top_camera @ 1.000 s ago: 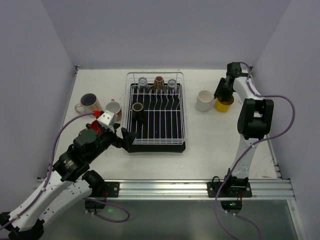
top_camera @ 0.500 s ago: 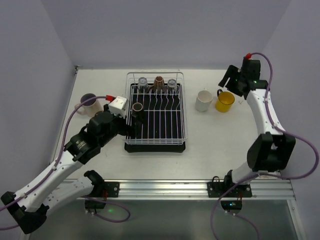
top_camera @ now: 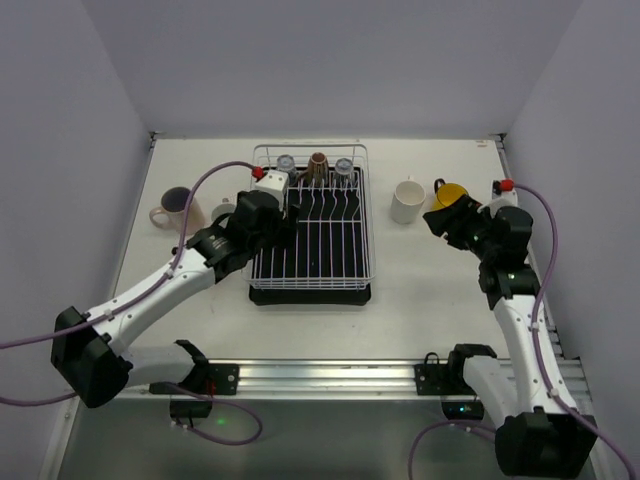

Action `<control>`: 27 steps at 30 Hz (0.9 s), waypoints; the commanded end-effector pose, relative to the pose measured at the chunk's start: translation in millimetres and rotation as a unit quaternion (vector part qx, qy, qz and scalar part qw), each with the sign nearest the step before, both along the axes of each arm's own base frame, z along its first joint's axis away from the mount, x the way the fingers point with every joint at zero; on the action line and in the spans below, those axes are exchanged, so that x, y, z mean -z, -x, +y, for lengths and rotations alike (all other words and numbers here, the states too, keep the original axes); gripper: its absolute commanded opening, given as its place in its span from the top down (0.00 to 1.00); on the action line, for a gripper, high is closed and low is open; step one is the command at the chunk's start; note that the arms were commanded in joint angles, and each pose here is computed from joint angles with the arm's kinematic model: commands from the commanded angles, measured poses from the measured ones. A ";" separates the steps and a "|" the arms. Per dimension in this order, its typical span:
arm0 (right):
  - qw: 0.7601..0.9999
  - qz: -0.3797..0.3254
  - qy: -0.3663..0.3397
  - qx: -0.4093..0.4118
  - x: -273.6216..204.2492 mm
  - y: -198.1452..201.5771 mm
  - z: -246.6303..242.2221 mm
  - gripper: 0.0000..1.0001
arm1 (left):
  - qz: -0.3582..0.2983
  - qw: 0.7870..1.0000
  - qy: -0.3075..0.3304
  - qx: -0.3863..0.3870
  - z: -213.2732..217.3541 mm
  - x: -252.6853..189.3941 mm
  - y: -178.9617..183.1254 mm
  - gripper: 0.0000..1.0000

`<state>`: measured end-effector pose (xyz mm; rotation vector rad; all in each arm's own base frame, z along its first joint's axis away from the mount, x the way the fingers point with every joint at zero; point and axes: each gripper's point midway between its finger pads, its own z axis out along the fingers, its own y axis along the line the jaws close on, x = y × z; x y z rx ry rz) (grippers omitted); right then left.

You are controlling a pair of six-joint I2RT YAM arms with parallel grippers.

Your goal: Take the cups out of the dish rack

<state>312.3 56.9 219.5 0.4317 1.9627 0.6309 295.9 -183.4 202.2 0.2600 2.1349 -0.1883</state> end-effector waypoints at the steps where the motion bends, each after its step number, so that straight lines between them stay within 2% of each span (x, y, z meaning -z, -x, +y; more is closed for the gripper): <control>1: 0.993 -0.096 -0.035 -0.059 -45.8 12.7 24.1 0.38 | -0.034 0.998 0.016 -0.043 -10.3 -15.1 -34.6 0.13; 10: 0.985 -0.130 -0.028 -0.111 -54.0 45.4 38.8 0.38 | -0.013 0.995 -0.012 -0.101 -8.1 18.2 -80.9 0.22; 16: 0.984 -0.121 -0.029 -0.131 -43.7 45.9 43.9 0.39 | -0.023 0.990 -0.016 -0.135 1.2 26.4 -85.5 0.23; 23: 0.981 -0.125 -0.035 -0.142 -46.1 44.6 47.8 0.39 | -0.016 0.990 -0.040 -0.133 2.0 47.1 -90.0 0.19; 27: 0.981 -0.121 -0.039 -0.150 -44.7 46.0 50.8 0.39 | -0.009 0.990 -0.055 -0.128 -4.2 62.9 -100.6 0.24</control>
